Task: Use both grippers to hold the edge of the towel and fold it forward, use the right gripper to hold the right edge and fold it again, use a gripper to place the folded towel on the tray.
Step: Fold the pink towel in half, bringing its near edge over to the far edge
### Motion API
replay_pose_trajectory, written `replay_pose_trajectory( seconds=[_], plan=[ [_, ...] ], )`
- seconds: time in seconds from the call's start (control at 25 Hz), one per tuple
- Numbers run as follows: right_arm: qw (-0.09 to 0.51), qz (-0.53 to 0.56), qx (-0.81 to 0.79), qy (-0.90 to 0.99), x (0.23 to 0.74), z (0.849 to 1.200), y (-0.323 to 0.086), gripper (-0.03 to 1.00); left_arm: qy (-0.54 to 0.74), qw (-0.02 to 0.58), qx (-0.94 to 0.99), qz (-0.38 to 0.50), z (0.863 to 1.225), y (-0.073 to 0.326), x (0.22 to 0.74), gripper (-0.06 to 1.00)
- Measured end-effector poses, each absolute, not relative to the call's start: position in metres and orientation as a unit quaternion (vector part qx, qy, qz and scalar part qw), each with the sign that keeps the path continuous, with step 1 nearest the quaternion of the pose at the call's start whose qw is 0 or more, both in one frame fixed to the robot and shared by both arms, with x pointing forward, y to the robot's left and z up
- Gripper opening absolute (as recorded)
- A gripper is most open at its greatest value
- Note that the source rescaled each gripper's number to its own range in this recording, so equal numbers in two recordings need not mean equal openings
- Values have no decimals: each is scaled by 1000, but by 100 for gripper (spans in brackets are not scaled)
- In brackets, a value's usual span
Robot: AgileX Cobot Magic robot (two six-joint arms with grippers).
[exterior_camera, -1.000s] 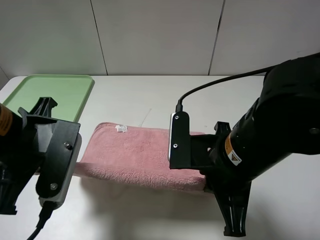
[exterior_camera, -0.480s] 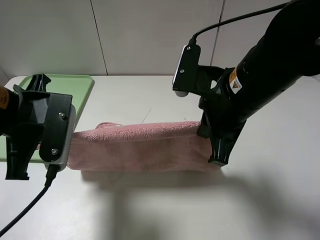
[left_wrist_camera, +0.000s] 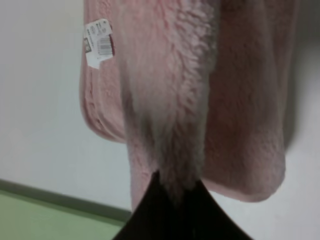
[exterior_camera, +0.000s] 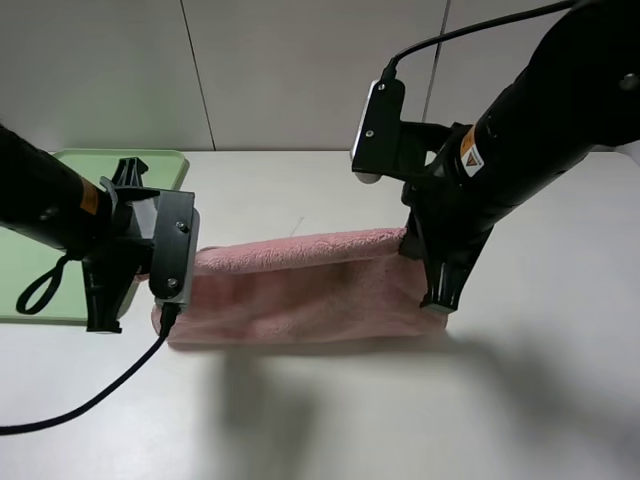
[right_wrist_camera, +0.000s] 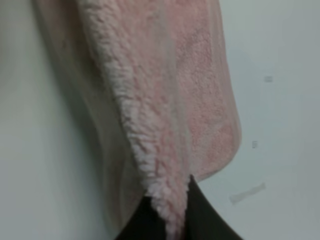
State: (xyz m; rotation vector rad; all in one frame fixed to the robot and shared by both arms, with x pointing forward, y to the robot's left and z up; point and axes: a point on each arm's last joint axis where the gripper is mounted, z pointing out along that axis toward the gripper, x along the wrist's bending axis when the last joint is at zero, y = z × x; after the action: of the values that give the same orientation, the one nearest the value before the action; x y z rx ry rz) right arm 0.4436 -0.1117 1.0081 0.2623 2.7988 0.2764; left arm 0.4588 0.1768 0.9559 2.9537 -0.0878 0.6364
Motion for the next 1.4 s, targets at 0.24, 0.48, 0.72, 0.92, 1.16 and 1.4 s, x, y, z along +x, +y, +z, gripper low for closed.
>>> replay_pose_trajectory(
  seconds=[0.24, 0.48, 0.72, 0.92, 1.16, 1.4],
  plan=[
    [150, 74, 83, 982, 452, 988, -106, 0, -41, 67, 974, 214, 939, 169, 469, 0],
    [155, 72, 75, 982, 456, 981, -103, 0, -24, 88, 967, 238, 931, 173, 483, 0],
    [163, 75, 71, 981, 458, 982, -103, 0, -20, 107, 959, 262, 933, 173, 489, 0],
    [167, 76, 68, 981, 459, 982, -103, 0, -20, 110, 958, 265, 933, 172, 490, 5],
    [179, 85, 64, 978, 461, 983, -101, 20, -20, 119, 954, 276, 934, 171, 491, 43],
    [194, 81, 102, 972, 464, 984, -103, 96, 16, 159, 941, 297, 935, 168, 492, 94]
  ],
)
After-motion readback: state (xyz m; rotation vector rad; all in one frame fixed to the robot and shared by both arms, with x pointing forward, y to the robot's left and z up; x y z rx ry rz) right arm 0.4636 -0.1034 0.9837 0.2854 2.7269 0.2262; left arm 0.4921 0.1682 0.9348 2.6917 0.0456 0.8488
